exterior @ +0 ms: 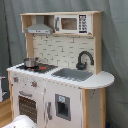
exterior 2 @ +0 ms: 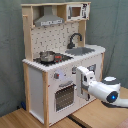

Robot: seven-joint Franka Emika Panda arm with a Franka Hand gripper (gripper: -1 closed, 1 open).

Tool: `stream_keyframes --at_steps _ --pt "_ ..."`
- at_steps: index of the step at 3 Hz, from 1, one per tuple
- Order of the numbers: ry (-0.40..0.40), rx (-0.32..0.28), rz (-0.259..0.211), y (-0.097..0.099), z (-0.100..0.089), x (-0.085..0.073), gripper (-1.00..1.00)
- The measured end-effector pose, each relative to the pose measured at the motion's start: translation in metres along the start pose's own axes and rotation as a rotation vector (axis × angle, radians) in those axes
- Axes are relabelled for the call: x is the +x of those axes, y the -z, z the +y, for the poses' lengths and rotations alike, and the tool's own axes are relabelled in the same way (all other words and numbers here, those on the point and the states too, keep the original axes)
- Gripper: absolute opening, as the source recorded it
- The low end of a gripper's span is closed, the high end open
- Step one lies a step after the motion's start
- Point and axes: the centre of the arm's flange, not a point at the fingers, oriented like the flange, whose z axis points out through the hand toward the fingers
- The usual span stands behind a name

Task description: Play with the kitchen

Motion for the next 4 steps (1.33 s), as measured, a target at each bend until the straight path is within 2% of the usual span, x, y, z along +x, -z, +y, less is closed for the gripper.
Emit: stream_keyframes --at_steps 1,2,3,4 --pt "-0.09 -0.029 -0.034 -0.014 0.007 -0.013 1.0" --pt "-0.025 -0.021 -0.025 -0.031 -0.017 -0.019 1.0" --pt "0.019 -0.005 -0.006 -0.053 -0.025 -0.021 1.0" --pt "0.051 0.027 -0.037 -0.079 -0.043 -0.053 1.0"
